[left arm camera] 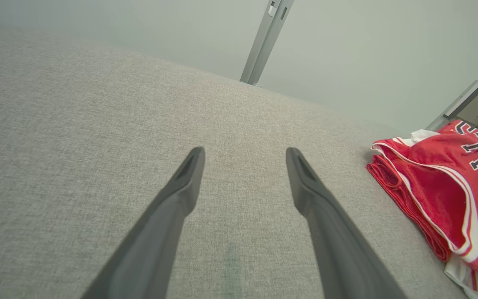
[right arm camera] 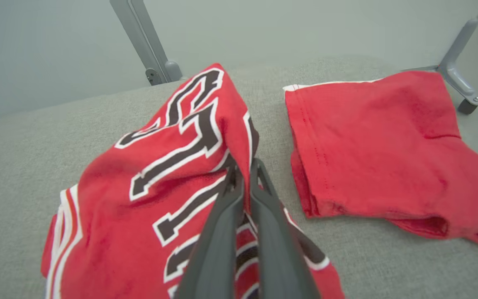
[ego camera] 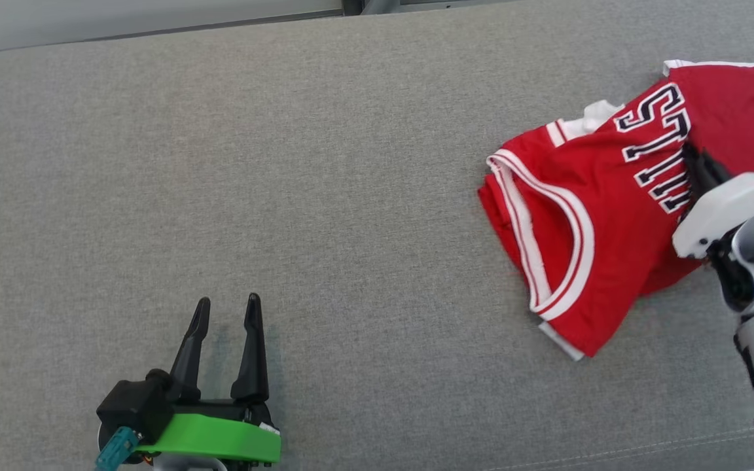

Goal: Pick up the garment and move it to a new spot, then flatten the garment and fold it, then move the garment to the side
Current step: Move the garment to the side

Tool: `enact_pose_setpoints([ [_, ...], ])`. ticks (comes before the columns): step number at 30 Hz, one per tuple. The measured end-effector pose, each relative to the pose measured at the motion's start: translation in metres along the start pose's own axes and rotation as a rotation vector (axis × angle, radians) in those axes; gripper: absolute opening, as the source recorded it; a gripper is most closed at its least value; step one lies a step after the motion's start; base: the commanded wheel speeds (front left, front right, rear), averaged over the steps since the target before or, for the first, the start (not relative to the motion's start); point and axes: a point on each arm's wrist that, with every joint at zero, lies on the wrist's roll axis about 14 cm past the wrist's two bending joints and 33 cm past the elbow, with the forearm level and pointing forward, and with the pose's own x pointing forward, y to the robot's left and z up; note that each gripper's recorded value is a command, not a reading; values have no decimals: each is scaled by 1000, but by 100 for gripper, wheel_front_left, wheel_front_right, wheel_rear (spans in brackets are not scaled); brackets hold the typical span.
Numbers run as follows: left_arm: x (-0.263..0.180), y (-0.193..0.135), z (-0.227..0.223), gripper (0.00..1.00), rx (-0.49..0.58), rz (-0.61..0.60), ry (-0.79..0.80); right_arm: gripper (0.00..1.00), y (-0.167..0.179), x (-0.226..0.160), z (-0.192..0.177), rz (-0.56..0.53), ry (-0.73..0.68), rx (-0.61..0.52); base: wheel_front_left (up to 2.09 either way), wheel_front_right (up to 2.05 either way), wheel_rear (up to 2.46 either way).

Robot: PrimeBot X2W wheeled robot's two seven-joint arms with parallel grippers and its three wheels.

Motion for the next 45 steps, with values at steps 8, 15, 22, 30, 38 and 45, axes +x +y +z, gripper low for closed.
enact_pose_setpoints([
  [8, -5, 18, -1, 100, -3, 59, 5, 0, 4, 41, 49, 9, -41, -89, 0, 0, 0],
  [15, -8, 24, -3, 100, -11, 84, 12, 0, -14, 41, 75, -35, -87, -91, 0, 0, 0],
  [22, 0, 10, -5, 100, -16, 37, 14, 0, -43, 20, 98, -107, -154, -78, 0, 0, 0],
  [30, 6, 1, -8, 100, -14, -2, 22, 0, -66, 8, 104, -179, -178, -60, 0, 0, 0],
  [38, 10, 6, -20, 100, -1, -4, 54, 0, -94, 20, 99, -267, -175, -51, 0, 0, 0],
  [45, 6, 16, -25, 100, 7, 26, 71, 0, -119, 29, 69, -354, -128, -30, 0, 0, 0],
])
